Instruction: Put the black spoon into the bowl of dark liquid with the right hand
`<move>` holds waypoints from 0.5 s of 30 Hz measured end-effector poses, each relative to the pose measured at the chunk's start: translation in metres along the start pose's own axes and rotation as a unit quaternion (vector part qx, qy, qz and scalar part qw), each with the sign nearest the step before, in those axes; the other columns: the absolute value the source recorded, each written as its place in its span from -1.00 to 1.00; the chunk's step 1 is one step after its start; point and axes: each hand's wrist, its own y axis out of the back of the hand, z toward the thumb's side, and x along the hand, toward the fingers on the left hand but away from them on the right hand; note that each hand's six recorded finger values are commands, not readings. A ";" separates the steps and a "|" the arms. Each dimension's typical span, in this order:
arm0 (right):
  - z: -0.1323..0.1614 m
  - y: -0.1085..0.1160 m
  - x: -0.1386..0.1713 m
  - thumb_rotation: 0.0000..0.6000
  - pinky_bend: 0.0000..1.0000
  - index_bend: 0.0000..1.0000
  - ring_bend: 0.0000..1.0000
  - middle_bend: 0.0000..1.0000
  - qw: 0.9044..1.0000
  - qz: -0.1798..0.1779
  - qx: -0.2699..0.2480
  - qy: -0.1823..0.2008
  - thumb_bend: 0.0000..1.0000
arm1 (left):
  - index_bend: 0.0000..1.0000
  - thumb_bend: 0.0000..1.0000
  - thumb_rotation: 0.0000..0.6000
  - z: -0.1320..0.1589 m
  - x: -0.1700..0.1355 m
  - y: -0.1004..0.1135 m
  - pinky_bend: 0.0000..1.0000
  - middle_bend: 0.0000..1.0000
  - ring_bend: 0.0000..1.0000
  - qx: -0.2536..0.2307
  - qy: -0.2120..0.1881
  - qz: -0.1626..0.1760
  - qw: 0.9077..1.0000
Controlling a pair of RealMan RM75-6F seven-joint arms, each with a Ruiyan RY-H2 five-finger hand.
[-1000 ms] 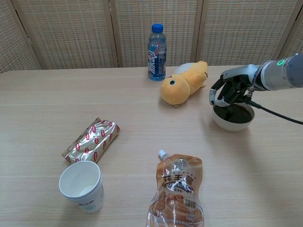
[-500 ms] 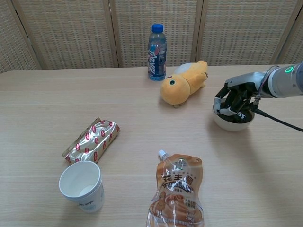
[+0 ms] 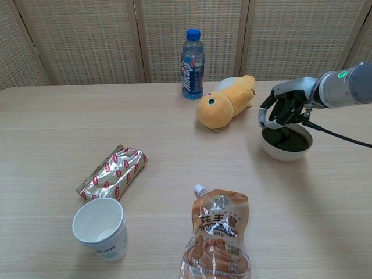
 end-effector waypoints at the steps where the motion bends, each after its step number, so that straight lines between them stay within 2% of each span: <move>1: 0.002 -0.002 0.000 1.00 0.98 0.50 0.79 0.78 1.000 0.003 0.001 0.002 0.75 | -1.00 -0.54 1.00 0.000 0.000 0.000 -1.00 -1.00 -1.00 0.000 0.000 0.000 1.000; 9: 0.003 -0.018 0.007 1.00 0.98 0.50 0.79 0.78 1.000 0.026 0.013 0.004 0.75 | -1.00 -0.54 1.00 -0.001 0.000 -0.001 -1.00 -1.00 -1.00 -0.002 0.000 0.000 1.000; 15: -0.012 -0.014 0.010 1.00 0.98 0.50 0.79 0.78 1.000 0.021 0.014 -0.013 0.76 | -1.00 -0.54 1.00 0.000 0.001 -0.001 -1.00 -1.00 -1.00 -0.002 -0.004 0.001 1.000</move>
